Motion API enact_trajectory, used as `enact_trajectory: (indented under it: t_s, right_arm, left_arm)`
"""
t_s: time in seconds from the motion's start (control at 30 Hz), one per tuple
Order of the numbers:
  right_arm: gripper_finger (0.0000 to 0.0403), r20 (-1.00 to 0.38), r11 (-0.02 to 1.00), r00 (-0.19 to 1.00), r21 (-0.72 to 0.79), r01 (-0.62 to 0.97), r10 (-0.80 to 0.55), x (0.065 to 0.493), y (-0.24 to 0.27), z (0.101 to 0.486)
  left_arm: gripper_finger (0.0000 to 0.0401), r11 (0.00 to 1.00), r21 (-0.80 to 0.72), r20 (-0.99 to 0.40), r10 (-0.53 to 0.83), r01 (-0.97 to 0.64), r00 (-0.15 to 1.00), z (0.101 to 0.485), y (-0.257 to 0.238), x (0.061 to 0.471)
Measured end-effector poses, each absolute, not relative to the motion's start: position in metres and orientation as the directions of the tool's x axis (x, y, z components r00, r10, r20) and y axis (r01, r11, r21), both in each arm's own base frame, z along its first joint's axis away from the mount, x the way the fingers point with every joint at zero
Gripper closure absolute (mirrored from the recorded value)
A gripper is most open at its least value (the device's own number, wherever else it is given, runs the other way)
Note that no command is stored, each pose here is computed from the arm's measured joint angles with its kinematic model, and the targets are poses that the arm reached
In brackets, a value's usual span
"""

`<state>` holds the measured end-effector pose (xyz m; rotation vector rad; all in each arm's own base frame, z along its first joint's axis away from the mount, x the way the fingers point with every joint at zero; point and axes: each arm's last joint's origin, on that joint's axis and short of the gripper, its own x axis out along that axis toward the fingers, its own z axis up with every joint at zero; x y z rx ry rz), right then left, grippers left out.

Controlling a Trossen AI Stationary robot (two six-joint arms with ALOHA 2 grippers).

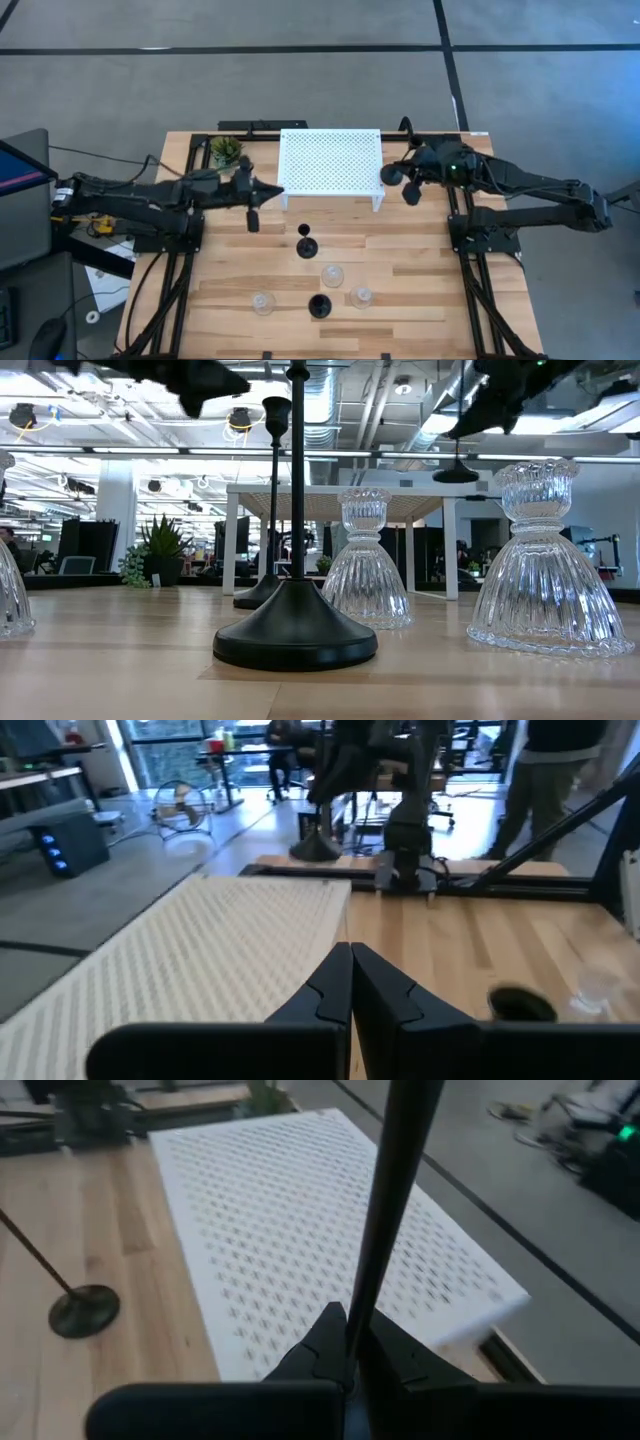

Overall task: Pick & Place candle stick holders
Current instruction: Put the top black candle holder on the shelf

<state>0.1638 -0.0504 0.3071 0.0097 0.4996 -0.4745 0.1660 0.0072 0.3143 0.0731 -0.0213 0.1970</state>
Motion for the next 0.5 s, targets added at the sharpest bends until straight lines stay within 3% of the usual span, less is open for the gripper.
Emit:
enact_trajectory:
  t_s: [0.2,0.5]
  right_arm:
    - [0.0403,-0.461,0.923,0.803,-0.118,0.367,-0.378,0.189,-0.056,0.305]
    - [0.0403,-0.456,0.958,0.843,-0.126,0.258,-0.287,0.224,-0.062,0.335]
  left_arm:
    - [0.0397,0.990,0.093,-0.006,0.107,-0.106,0.994,0.340,0.029,0.192]
    - [0.0397,0.988,0.147,0.014,0.047,-0.048,0.999,0.379,0.065,0.211]
